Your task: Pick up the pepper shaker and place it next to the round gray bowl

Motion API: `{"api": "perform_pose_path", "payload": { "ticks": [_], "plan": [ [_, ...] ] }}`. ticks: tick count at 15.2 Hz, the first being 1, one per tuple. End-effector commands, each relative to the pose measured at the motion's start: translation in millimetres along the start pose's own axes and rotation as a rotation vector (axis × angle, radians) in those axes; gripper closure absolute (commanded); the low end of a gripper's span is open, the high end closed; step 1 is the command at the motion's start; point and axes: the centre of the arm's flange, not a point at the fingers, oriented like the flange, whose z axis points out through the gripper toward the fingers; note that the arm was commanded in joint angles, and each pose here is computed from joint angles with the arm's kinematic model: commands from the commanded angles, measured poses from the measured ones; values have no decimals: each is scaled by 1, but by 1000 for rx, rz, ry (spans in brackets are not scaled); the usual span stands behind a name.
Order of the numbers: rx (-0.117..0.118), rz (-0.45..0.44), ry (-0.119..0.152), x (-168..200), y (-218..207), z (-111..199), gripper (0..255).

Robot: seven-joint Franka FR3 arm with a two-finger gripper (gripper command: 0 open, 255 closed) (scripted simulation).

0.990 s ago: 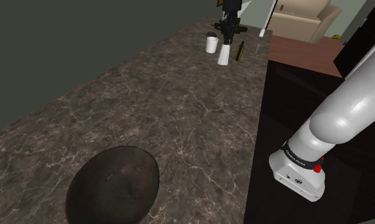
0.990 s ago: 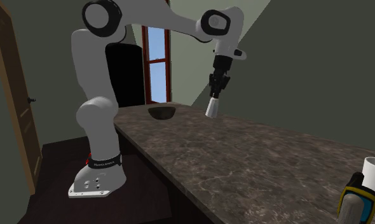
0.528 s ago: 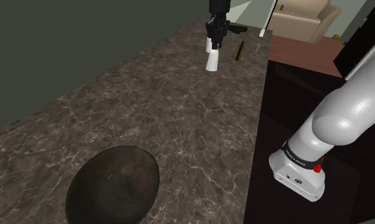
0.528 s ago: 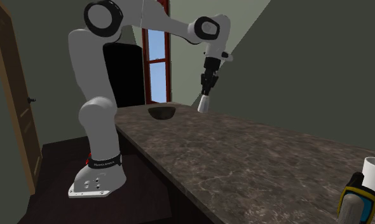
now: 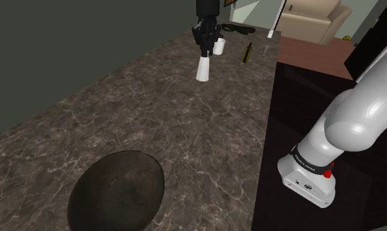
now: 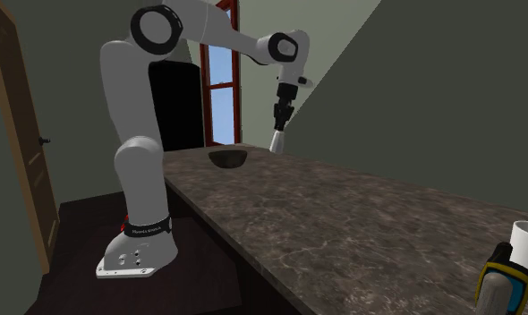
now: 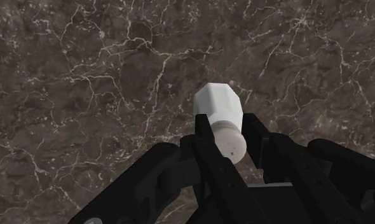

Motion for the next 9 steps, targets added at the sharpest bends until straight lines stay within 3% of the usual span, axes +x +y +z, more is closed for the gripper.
{"api": "perform_pose_path", "payload": {
  "ticks": [1, 9],
  "plan": [
    [0, 1, 0, -3, -28, 3, 255],
    [0, 1, 0, -2, -133, 9, 255]
  ]
}}
